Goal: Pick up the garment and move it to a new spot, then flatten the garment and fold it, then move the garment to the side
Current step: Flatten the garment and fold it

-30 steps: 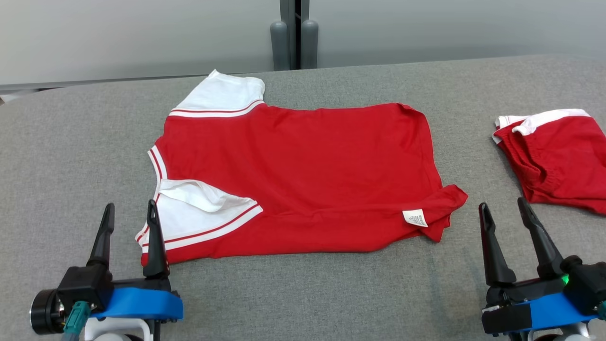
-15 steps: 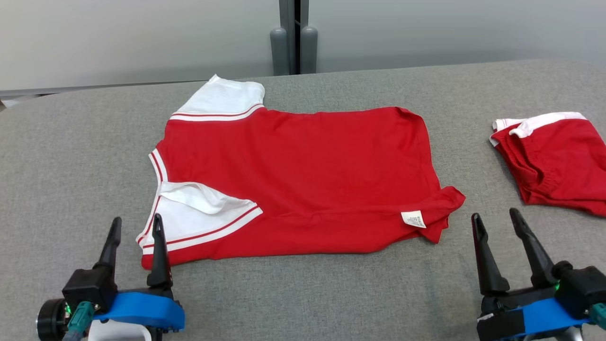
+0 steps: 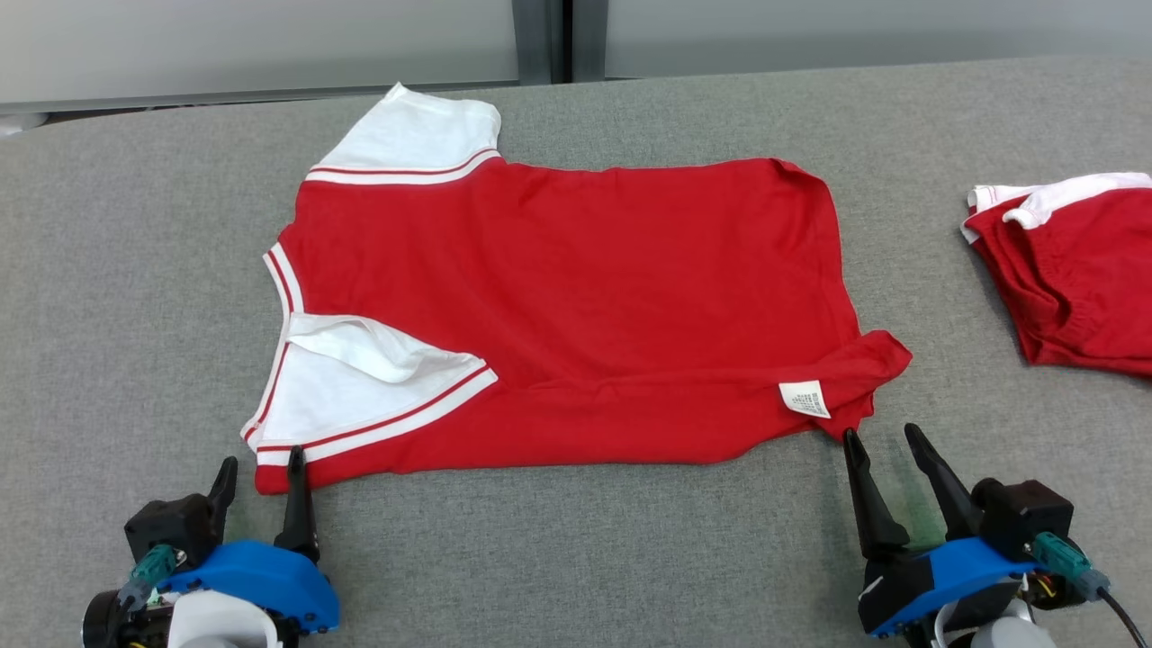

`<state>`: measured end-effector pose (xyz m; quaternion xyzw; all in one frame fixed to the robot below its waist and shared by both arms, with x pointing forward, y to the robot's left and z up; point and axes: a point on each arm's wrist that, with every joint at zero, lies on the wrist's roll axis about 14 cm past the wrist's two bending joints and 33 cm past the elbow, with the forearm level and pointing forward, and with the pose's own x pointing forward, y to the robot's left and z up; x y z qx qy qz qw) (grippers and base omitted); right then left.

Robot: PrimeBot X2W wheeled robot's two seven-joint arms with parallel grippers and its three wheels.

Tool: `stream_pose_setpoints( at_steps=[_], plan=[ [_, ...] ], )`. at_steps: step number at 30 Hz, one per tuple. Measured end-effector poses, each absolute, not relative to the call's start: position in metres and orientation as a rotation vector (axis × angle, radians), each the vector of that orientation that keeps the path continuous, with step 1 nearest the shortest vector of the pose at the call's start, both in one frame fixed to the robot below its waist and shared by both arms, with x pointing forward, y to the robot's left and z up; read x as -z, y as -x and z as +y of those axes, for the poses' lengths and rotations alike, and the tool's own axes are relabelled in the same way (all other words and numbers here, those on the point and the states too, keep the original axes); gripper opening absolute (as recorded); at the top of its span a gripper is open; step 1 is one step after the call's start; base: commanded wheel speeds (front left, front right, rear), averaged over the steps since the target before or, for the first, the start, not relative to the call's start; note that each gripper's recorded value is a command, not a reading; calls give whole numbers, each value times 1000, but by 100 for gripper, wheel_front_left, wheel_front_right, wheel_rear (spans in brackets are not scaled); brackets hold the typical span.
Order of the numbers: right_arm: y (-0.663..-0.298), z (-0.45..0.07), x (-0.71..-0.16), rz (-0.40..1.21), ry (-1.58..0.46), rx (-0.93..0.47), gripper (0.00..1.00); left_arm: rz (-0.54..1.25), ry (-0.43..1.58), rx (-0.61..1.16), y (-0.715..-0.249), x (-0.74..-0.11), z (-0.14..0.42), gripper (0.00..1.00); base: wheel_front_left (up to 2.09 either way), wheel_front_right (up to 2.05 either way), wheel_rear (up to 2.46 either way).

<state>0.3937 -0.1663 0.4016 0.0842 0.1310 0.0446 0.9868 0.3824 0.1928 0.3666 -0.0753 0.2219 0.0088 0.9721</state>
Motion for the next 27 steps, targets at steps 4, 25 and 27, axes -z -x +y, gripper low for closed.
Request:
stream_pose_setpoints(
  at_steps=[4, 25, 27],
  plan=[
    [-405, -162, -389, 294, -178, -99, 100, 493, 162, -15, -390, -357, 194, 100, 0, 0, 0],
    [-408, -154, -383, 350, -247, -171, 0, 356, 253, -53, -406, -375, 200, 0, 0, 0, 0],
    [-402, -155, -387, 348, -252, -181, 0, 348, 258, -69, -400, -378, 204, 0, 0, 0, 0]
  ],
)
